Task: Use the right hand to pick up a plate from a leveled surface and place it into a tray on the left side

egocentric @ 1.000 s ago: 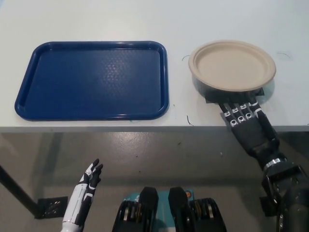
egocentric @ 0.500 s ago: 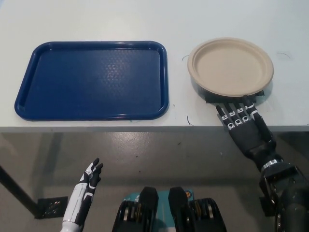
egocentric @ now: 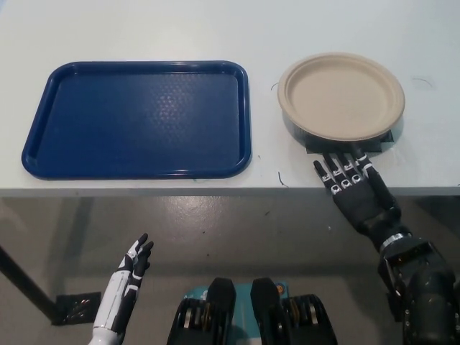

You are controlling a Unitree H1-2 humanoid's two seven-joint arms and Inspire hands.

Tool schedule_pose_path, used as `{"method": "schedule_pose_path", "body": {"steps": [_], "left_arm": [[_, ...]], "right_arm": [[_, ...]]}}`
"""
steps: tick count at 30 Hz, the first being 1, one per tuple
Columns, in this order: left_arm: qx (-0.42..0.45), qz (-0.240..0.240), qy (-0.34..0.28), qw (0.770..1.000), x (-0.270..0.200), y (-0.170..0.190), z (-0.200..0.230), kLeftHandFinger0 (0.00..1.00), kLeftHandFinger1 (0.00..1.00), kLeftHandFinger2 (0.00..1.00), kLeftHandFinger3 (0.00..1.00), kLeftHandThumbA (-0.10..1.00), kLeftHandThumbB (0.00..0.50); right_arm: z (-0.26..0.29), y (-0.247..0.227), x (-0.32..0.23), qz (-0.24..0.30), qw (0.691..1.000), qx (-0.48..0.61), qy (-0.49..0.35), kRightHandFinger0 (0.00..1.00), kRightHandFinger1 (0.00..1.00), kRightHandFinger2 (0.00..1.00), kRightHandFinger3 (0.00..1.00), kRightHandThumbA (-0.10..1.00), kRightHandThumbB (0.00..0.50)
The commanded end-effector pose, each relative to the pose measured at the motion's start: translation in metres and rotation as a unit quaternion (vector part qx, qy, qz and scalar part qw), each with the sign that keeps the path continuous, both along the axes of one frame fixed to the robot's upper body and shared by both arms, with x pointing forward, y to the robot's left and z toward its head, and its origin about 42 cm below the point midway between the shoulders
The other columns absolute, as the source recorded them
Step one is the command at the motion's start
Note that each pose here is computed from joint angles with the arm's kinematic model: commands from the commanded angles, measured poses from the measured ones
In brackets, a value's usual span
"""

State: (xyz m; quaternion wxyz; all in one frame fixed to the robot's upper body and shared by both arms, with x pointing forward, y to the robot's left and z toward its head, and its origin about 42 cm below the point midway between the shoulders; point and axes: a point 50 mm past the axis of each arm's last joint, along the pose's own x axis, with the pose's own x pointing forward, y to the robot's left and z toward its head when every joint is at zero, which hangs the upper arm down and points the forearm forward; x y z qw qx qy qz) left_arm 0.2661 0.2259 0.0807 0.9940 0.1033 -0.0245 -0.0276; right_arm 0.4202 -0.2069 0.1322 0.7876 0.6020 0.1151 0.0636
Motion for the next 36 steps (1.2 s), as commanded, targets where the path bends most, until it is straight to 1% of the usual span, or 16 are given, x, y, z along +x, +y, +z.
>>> {"method": "schedule_pose_path", "body": {"steps": [1,12,16,24,26,29,30,31,32,33,34,35,36], "left_arm": [[0.003,-0.005,-0.026,1.000,0.006,0.003,0.010,1.00,1.00,1.00,1.00,1.00,0.000],[0.007,-0.007,-0.026,1.000,0.008,0.002,0.011,1.00,1.00,1.00,1.00,1.00,0.000],[0.008,-0.006,-0.027,1.000,0.009,0.002,0.013,1.00,1.00,1.00,1.00,1.00,0.000],[0.007,-0.008,-0.026,1.000,0.010,0.002,0.012,1.00,1.00,1.00,1.00,1.00,0.000],[0.008,-0.009,-0.026,1.000,0.011,0.002,0.012,1.00,1.00,1.00,1.00,1.00,0.000],[0.005,-0.008,-0.024,1.000,0.010,0.002,0.012,1.00,1.00,1.00,1.00,1.00,0.000],[0.005,-0.008,-0.024,1.000,0.010,0.002,0.012,1.00,1.00,1.00,1.00,1.00,0.000],[0.006,-0.008,-0.025,1.000,0.010,0.002,0.012,1.00,1.00,1.00,1.00,1.00,0.000],[0.006,-0.007,-0.025,1.000,0.010,0.002,0.012,1.00,1.00,1.00,1.00,1.00,0.000],[0.004,-0.008,-0.025,1.000,0.010,0.002,0.012,1.00,1.00,1.00,1.00,1.00,0.000],[0.005,-0.008,-0.025,1.000,0.010,0.002,0.012,1.00,1.00,1.00,1.00,1.00,0.000],[0.004,-0.008,-0.025,1.000,0.010,0.003,0.013,1.00,1.00,1.00,1.00,1.00,0.000],[0.006,-0.009,-0.025,1.000,0.010,0.003,0.013,1.00,1.00,1.00,1.00,1.00,0.000]], "right_arm": [[0.019,0.001,0.017,0.000,0.999,-0.008,-0.043,1.00,1.00,1.00,1.00,1.00,0.329],[0.014,0.000,0.026,-0.003,0.999,-0.017,-0.036,1.00,1.00,1.00,1.00,1.00,0.332],[0.025,-0.001,0.034,-0.009,0.999,-0.020,-0.041,1.00,1.00,1.00,1.00,1.00,0.359],[0.042,-0.004,0.045,-0.015,0.998,-0.017,-0.063,1.00,1.00,1.00,1.00,1.00,0.345],[0.044,-0.005,0.048,-0.014,0.998,-0.017,-0.066,1.00,1.00,1.00,1.00,1.00,0.349],[0.051,-0.006,0.052,-0.015,0.997,-0.034,-0.060,1.00,1.00,1.00,1.00,1.00,0.384],[0.052,-0.007,0.053,-0.015,0.998,-0.042,-0.038,1.00,1.00,1.00,1.00,1.00,0.434],[0.055,-0.008,0.057,-0.012,0.998,-0.068,0.008,1.00,1.00,1.00,1.00,1.00,0.329],[0.055,-0.009,0.058,-0.012,0.997,-0.074,0.014,0.98,0.94,1.00,1.00,1.00,0.352],[0.054,-0.010,0.064,-0.032,0.988,-0.128,0.079,0.08,0.09,0.15,0.45,1.00,0.123],[0.052,-0.011,0.066,-0.036,0.984,-0.145,0.096,0.02,0.02,0.20,0.36,0.98,0.068],[0.049,-0.012,0.067,-0.031,0.984,-0.143,0.103,0.00,0.00,0.25,0.34,0.99,0.014],[0.044,-0.012,0.066,-0.026,0.984,-0.141,0.108,0.00,0.00,0.31,0.42,0.98,0.001]]}}
